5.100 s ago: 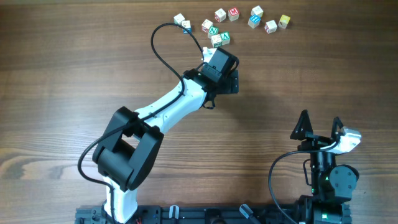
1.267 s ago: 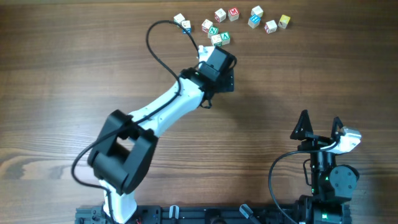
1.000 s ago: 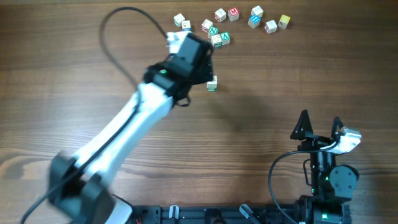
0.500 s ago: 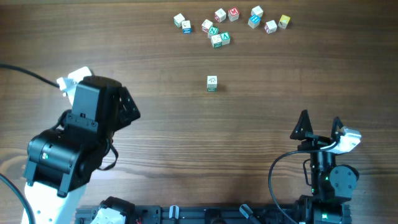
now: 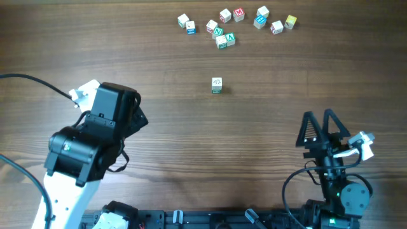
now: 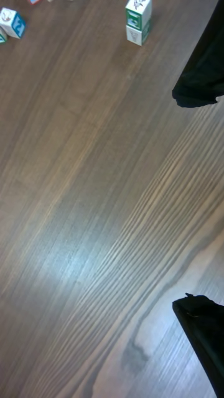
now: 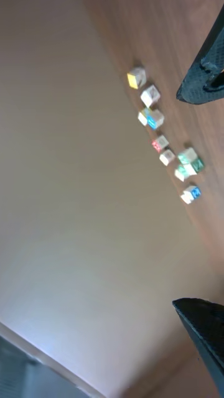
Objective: Form a tower
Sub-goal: 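Raise the right arm and reach toward the block cluster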
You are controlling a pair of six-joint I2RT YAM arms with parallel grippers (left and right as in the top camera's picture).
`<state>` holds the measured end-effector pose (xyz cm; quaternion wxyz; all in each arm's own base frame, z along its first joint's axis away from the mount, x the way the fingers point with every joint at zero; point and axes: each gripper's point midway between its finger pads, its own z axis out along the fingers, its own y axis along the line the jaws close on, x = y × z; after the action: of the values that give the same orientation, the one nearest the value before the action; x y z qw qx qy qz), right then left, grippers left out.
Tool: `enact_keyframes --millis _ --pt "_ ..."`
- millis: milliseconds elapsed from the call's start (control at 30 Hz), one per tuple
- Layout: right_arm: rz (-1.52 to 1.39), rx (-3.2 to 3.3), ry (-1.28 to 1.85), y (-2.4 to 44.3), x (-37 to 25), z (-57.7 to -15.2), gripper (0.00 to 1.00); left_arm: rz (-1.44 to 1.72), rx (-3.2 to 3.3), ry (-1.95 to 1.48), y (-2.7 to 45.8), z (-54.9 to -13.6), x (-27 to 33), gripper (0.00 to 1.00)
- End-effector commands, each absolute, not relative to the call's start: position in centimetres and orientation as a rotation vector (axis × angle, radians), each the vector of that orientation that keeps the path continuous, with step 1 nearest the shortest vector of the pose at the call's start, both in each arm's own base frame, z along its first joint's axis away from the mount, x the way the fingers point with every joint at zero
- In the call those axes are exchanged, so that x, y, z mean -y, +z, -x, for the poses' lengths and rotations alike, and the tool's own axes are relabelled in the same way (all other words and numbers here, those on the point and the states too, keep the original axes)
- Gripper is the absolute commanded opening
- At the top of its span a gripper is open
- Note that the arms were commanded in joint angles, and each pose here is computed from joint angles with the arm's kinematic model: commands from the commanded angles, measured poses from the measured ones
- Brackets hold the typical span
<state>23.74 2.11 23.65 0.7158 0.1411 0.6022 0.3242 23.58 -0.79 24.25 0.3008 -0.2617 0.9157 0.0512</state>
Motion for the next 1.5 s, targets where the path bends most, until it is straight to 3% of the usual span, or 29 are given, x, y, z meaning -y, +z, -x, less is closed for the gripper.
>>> enact_keyframes --millis 0,400,700,1467 --pt "-0.144 -1.345 0.681 26.0 -3.7 -23.0 1.00 0.769 -2.384 0.138 23.9 -24.0 0.3 1.00" --pt "-0.039 -1.658 0.592 28.9 -4.1 -28.6 1.00 0.770 -2.359 0.114 24.3 -24.6 0.5 1.00" --pt "-0.120 -1.874 0.630 27.4 -3.5 -32.8 1.00 0.770 -2.357 0.113 24.3 -24.7 0.5 1.00" --pt "-0.088 -1.893 0.648 28.4 -4.2 -38.8 1.00 0.769 -2.362 0.104 24.2 -24.6 0.6 1.00"
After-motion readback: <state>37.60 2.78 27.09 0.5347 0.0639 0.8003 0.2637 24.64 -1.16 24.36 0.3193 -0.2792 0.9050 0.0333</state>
